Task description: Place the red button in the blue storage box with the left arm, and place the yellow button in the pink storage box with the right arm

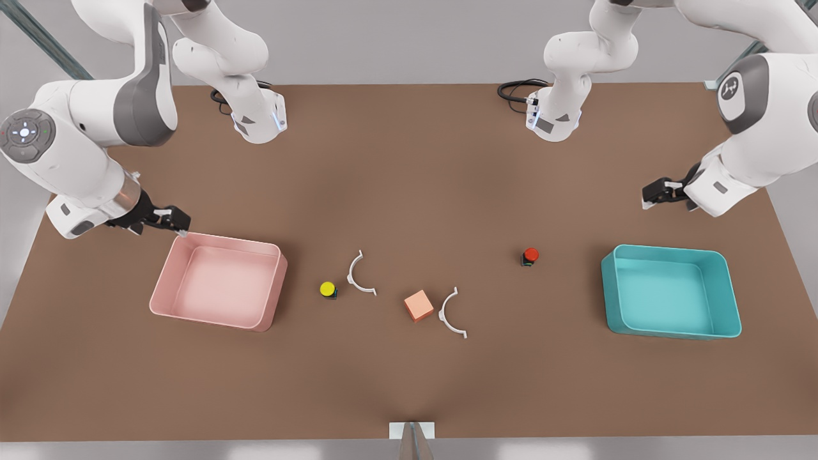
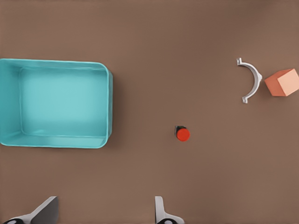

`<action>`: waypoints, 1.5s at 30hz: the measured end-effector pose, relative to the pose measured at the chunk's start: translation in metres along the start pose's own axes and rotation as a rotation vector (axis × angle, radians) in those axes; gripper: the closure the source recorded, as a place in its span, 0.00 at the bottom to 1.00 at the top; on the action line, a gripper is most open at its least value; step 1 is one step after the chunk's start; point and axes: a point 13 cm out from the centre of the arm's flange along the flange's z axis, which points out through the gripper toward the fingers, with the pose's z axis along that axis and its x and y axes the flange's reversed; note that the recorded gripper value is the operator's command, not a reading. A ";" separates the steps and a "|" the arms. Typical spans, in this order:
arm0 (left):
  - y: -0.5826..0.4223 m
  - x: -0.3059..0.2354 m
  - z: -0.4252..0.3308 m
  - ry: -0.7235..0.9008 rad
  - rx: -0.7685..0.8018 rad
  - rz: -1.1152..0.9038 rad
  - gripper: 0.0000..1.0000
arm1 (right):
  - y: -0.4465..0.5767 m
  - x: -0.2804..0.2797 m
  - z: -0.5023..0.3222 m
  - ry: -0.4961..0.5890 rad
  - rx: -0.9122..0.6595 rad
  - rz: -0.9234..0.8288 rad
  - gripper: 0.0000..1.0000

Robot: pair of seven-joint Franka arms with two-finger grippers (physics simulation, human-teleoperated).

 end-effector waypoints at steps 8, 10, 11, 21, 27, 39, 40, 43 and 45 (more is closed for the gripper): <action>-0.125 -0.009 0.148 0.148 -0.025 0.216 0.00 | 0.152 -0.045 0.134 0.081 0.004 -0.175 0.00; -0.138 -0.003 0.204 0.160 -0.032 0.231 0.00 | 0.216 -0.078 0.209 0.074 0.007 -0.228 0.00; -0.138 -0.002 0.227 0.152 -0.032 0.227 0.00 | 0.233 -0.087 0.233 0.065 0.009 -0.239 0.00; -0.151 -0.033 0.358 -0.032 -0.008 0.201 0.00 | 0.249 -0.030 0.304 0.119 -0.058 -0.184 0.00; -0.145 -0.015 0.405 -0.014 -0.006 0.179 0.00 | 0.271 -0.037 0.320 0.022 -0.059 -0.205 0.00; -0.144 -0.017 0.427 -0.017 0.024 0.112 0.51 | 0.280 -0.014 0.368 -0.036 -0.079 -0.193 0.00; -0.144 -0.019 0.422 -0.025 0.027 0.106 0.51 | 0.283 -0.013 0.371 -0.043 -0.081 -0.196 0.00; -0.127 -0.038 0.355 -0.104 0.037 0.065 0.51 | 0.281 -0.013 0.381 -0.055 -0.079 -0.195 0.00; -0.076 -0.063 0.283 -0.166 0.032 -0.010 0.51 | 0.277 -0.009 0.390 -0.049 -0.079 -0.189 0.00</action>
